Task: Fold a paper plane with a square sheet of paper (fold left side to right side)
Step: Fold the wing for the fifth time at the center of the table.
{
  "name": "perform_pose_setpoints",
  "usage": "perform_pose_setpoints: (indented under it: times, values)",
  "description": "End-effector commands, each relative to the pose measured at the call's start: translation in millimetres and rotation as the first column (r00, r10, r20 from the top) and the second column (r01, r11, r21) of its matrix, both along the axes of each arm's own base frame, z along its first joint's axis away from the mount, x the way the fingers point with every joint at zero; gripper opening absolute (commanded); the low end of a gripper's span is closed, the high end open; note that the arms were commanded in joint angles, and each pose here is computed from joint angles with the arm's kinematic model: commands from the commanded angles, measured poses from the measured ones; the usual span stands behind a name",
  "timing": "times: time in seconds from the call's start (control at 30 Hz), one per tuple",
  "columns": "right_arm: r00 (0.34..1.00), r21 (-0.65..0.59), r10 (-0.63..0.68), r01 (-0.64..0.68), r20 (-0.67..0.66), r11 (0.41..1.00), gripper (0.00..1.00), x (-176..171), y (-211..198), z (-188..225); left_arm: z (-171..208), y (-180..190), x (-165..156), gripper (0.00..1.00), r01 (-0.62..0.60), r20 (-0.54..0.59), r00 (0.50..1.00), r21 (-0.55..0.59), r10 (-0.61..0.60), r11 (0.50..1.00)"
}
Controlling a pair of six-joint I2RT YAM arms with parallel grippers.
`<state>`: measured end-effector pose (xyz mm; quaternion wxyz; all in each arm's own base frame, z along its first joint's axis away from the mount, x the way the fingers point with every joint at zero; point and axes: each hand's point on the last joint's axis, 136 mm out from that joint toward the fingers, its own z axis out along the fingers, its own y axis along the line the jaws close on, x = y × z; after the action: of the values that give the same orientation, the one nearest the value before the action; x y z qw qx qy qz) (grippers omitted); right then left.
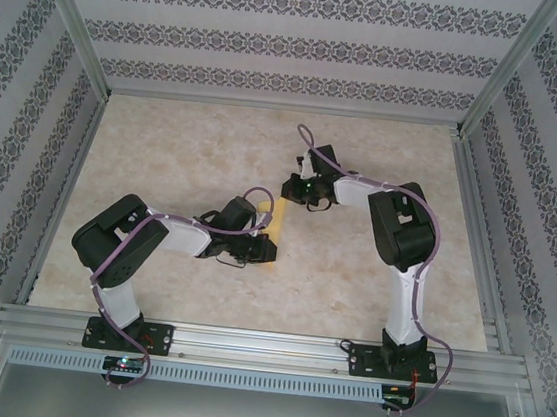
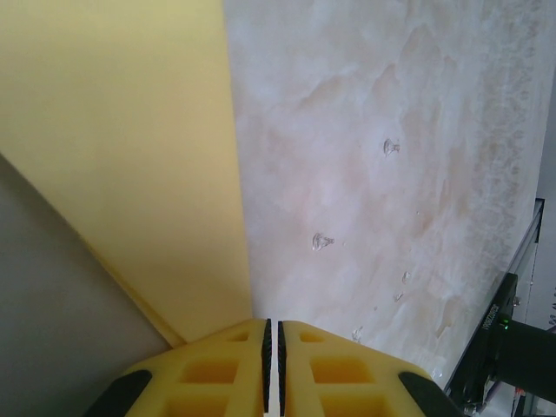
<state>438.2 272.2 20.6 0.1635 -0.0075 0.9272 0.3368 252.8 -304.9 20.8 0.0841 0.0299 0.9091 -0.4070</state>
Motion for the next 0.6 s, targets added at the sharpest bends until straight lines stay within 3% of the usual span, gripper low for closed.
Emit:
perform_pose_setpoints:
  times: [0.0, 0.27, 0.57]
  values:
    - [0.995, -0.059, -0.069, 0.073, 0.078, 0.996, 0.00, 30, -24, 0, -25, 6, -26, 0.15, 0.030, -0.068, 0.997, 0.072, -0.025, 0.997]
    - [0.990, -0.037, -0.052, 0.058, 0.130, 0.998, 0.00, 28, -28, 39, -22, 6, -24, 0.15, 0.028, -0.062, 0.998, 0.073, -0.023, 0.997]
    - [0.996, 0.088, 0.045, -0.052, 0.076, 0.995, 0.00, -71, 5, 65, -20, 3, -21, 0.15, 0.031, -0.054, 0.998, 0.072, -0.027, 0.997]
